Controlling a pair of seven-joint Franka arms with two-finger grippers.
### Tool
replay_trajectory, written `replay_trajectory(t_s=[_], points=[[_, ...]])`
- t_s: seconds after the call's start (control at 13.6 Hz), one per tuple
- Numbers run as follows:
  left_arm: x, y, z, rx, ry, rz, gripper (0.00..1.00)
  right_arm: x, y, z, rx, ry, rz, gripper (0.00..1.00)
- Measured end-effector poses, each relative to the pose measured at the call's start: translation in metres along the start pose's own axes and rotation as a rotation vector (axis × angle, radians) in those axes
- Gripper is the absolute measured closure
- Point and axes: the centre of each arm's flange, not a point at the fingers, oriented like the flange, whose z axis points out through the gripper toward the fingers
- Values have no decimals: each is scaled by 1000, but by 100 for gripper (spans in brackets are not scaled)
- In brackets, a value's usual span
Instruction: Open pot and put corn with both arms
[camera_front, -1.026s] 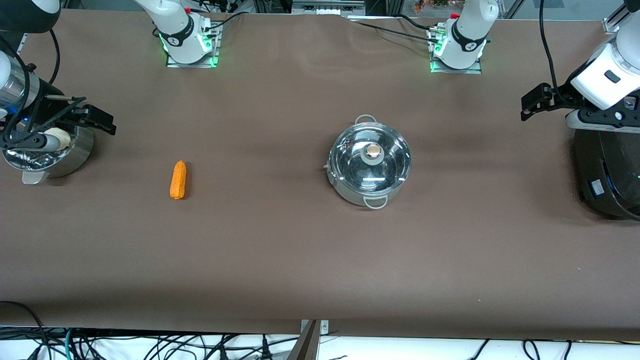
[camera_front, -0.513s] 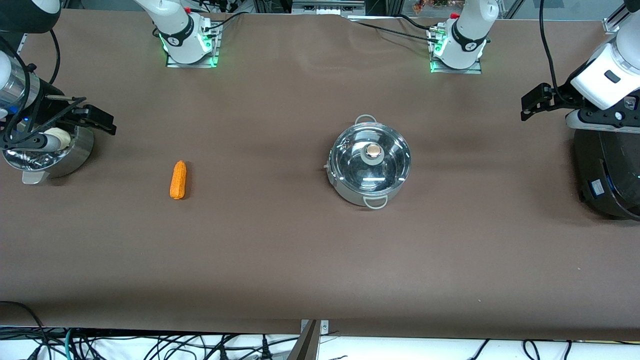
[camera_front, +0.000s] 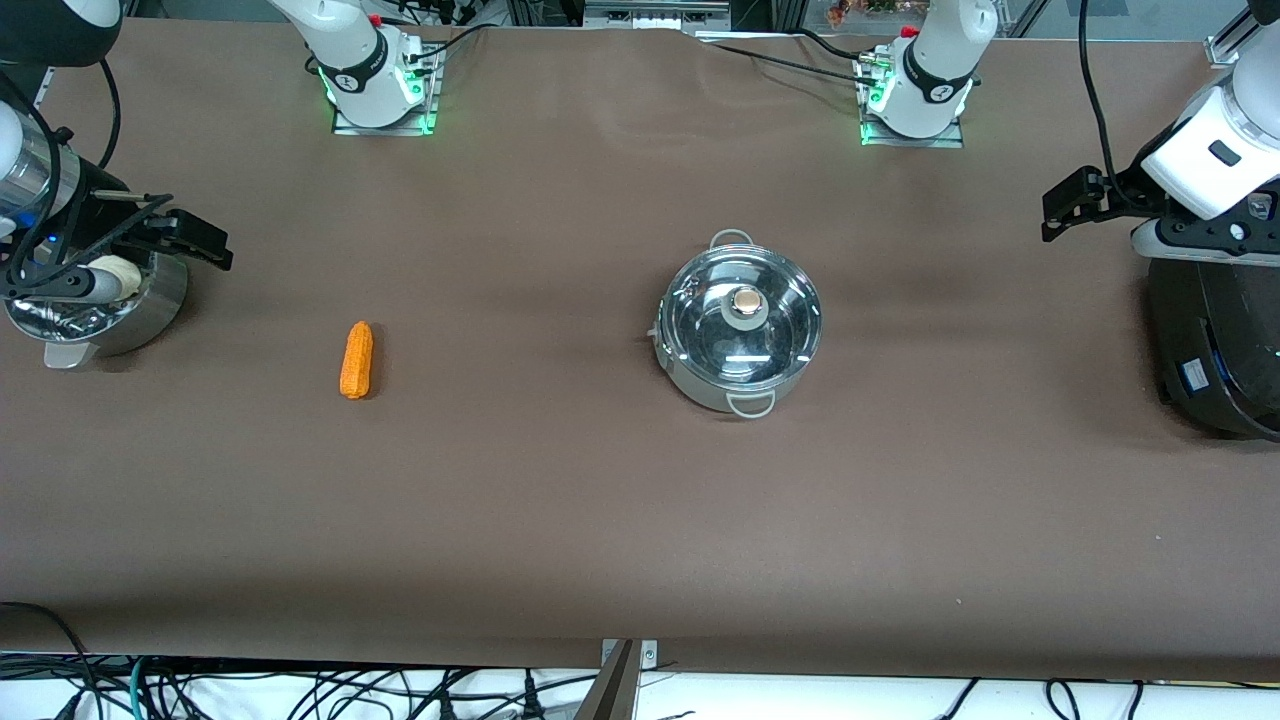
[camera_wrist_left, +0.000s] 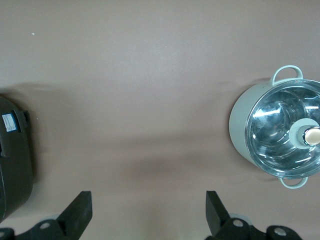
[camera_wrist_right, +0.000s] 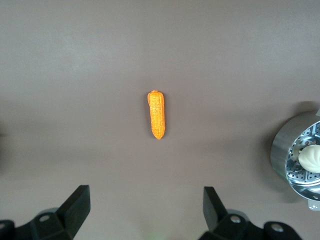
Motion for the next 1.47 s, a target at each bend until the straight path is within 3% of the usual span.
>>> replay_trajectory(t_s=[1.25,1.47], points=[[0,1,0,0,0,2,0,0,0,0,0,0,0,0],[2,23,9,3,-30,38,0,0,0,0,0,-1,0,0]])
